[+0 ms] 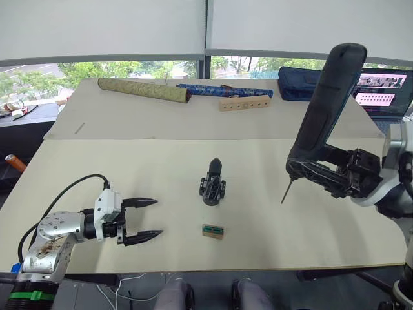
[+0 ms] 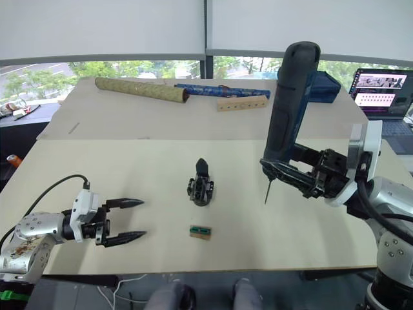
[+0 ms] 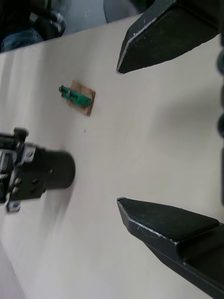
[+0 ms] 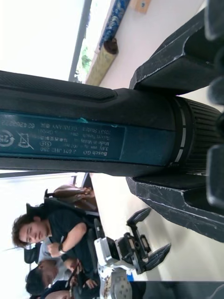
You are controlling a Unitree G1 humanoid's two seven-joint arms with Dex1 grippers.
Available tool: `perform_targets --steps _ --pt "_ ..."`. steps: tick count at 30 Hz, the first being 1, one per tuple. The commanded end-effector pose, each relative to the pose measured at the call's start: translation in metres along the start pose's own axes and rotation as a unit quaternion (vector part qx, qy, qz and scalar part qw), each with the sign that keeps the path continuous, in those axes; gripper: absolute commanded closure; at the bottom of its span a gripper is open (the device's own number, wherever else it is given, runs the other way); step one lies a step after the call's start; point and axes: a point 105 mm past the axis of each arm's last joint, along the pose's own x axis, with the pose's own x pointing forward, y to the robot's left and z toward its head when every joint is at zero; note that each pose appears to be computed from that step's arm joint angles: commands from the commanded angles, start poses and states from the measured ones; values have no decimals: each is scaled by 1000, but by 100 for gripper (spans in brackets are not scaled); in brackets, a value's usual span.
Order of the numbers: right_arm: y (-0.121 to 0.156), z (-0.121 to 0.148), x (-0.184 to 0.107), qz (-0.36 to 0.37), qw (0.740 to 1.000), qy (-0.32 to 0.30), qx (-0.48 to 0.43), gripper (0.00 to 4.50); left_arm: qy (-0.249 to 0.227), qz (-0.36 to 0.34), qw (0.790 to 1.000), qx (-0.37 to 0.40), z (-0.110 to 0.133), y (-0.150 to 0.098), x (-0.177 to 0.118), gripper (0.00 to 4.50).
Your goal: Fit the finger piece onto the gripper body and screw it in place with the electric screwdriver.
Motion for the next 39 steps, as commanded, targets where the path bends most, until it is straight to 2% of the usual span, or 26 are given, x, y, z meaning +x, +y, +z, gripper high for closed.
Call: perform_targets --steps 1,8,15,22,28,39 --pt "22 15 6 50 997 -38 -46 257 1 -12 1000 19 1 -3 6 0" --pt "45 1 21 105 991 -55 -65 257 3 -45 999 17 -10 -9 31 0" --pt "65 -12 41 157 982 -77 -77 257 -16 -79 995 59 -4 -12 73 0" --pt "70 -26 53 172 977 -85 -89 257 -10 -105 992 64 -7 -19 102 0" --pt "75 -30 57 186 975 -87 -84 257 -16 -105 992 65 -5 -21 116 0" --pt "80 -39 62 203 972 -88 -73 257 -4 -118 991 71 -8 -25 122 0"
